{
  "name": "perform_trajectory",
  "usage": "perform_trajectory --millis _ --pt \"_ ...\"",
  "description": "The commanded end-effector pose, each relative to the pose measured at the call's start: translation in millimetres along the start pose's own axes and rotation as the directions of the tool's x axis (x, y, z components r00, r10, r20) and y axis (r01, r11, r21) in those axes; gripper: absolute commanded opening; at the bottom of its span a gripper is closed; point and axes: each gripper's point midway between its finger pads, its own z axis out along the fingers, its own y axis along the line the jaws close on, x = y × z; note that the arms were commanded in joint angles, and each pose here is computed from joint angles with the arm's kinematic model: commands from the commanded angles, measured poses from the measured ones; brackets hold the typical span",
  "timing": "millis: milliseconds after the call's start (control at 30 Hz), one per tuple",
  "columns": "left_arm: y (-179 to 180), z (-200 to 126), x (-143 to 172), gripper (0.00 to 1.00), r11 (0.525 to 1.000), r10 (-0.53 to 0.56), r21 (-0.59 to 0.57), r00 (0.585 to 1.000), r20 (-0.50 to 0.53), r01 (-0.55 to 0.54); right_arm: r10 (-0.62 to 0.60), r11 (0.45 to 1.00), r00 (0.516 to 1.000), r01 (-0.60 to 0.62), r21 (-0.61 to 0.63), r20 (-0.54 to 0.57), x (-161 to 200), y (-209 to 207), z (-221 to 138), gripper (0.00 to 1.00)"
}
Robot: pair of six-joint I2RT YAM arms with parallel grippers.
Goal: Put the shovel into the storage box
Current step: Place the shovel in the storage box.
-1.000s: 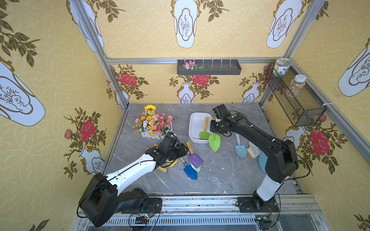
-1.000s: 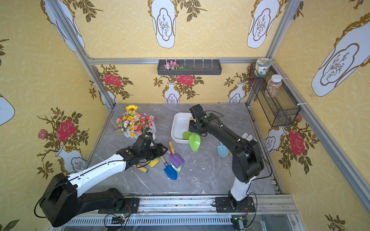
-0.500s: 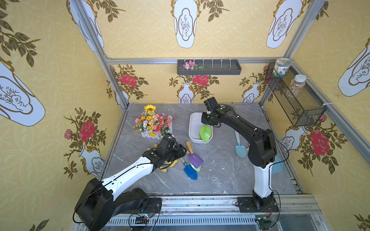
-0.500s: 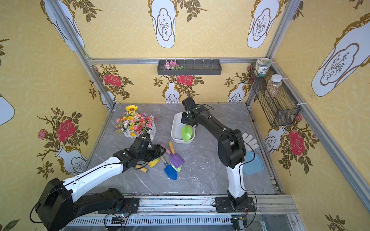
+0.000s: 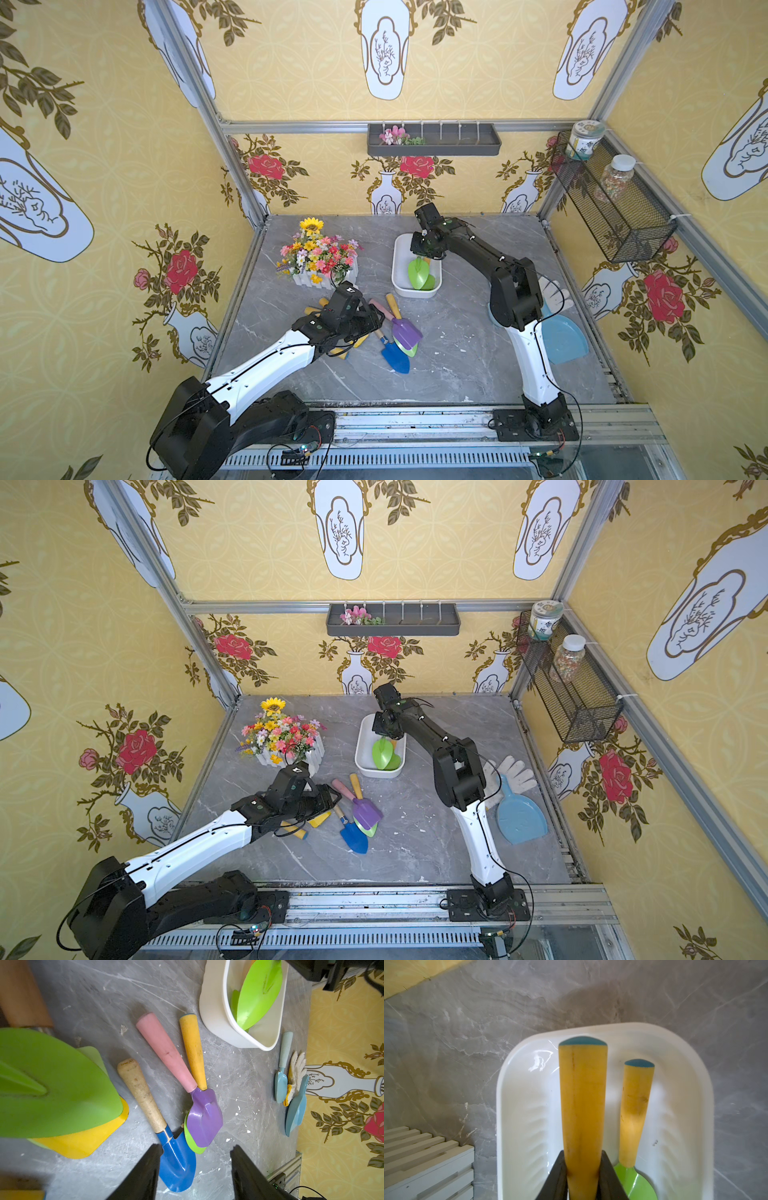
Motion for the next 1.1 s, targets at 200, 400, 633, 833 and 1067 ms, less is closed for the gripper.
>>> perform_trajectory --millis 200,400,633,833,1067 --pt "4.6 3.6 2.0 0.59 1.0 -0.003 -0.013 1.0 -0.007 0.003 0.021 1.0 0.999 -0.021 0.012 -0.038 8.6 -9.5 22.5 0.22" --pt "6.9 2.5 3.2 0.59 1.0 -0.009 -0.014 1.0 -0.004 0.009 0.022 0.999 0.998 -0.021 0.024 -0.061 15.8 -14.9 27.5 0.29" --pt "7.1 2.1 3.4 0.59 1.0 -0.011 -0.012 1.0 -0.003 0.011 0.015 1.0 0.999 -0.014 0.024 -0.033 11.5 -13.2 8.8 0.46" --pt "7.1 0.9 2.8 0.59 1.0 -0.01 -0.011 1.0 0.002 0.01 0.0 1.0 1.0 0.0 0.028 -0.012 11.9 -14.1 -9.4 0.46" --pt "9.4 -1.1 2.2 0.59 1.0 -0.017 -0.017 1.0 0.013 0.017 -0.039 0.999 0.999 0.04 0.03 -0.014 24.7 -13.9 -25.3 0.47"
